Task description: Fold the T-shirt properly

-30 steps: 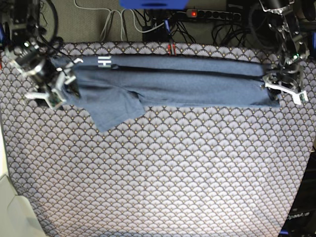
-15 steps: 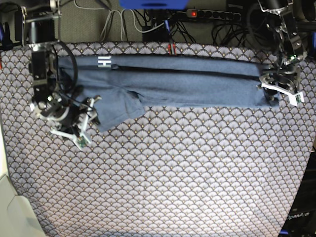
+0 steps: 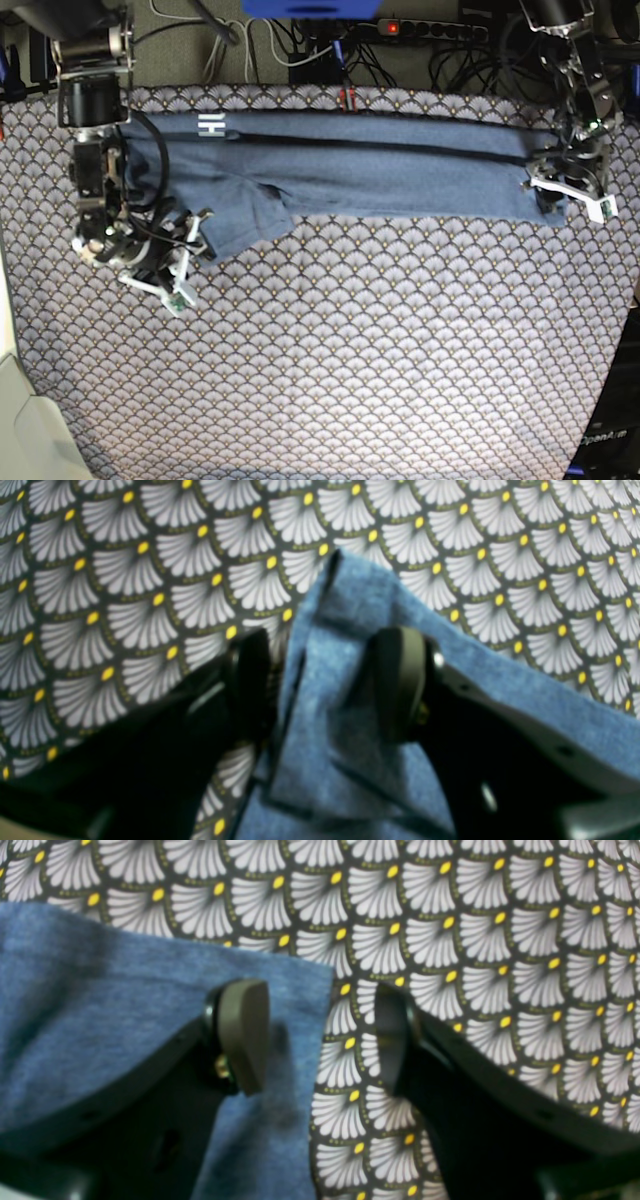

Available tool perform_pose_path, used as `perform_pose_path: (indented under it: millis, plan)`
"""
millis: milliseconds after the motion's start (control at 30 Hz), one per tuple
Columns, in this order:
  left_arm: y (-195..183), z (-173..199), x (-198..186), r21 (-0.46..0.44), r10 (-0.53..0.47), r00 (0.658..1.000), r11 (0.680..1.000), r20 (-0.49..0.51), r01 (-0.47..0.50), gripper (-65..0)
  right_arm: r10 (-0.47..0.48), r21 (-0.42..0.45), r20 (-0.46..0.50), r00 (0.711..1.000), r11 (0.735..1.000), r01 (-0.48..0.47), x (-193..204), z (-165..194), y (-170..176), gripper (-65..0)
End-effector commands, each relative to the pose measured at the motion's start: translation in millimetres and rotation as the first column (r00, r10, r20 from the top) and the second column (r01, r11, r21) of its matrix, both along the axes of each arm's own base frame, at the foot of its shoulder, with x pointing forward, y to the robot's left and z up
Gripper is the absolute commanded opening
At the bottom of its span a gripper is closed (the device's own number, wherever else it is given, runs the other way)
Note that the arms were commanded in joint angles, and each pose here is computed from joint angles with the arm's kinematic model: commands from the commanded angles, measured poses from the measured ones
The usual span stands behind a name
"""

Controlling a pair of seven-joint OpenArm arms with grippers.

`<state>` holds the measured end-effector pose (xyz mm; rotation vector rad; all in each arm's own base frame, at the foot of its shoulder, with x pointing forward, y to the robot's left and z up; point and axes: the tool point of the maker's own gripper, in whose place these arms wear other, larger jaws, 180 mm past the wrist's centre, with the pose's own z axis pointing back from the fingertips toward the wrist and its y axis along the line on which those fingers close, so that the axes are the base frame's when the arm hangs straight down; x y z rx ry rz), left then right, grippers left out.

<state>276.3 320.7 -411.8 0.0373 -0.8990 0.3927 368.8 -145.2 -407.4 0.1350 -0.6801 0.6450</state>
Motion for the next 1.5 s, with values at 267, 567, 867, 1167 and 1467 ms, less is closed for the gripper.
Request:
perform_pose_path:
  millis: [267,567,867,1167,1467]
  plan:
    - [5,12,7,0.020,-0.001,0.999,1.000,0.038,0.000,-32.0,-0.013,0.031,0.008,1.000,0.999,0.013,14,3,0,-30.6]
    - [5,12,7,0.020,-0.002,0.999,1.000,0.038,0.002,-32.0,0.049,0.014,-0.010,0.999,0.999,-0.048,7,-3,16,-54.0]
    - [5,11,5,0.020,-0.004,0.999,1.000,0.035,0.003,-32.0,0.095,-0.004,0.013,0.995,0.995,-0.095,1,4,28,-65.0]
    - [4,10,5,0.018,-0.005,0.999,1.000,0.034,0.005,-32.0,0.137,-0.122,0.177,0.975,0.986,-0.116,-27,71,25,-65.0]
    - [5,12,7,0.021,-0.007,0.999,1.000,0.038,0.006,-32.0,0.033,-0.168,0.181,0.983,0.986,-0.002,-85,82,-14,-65.0]
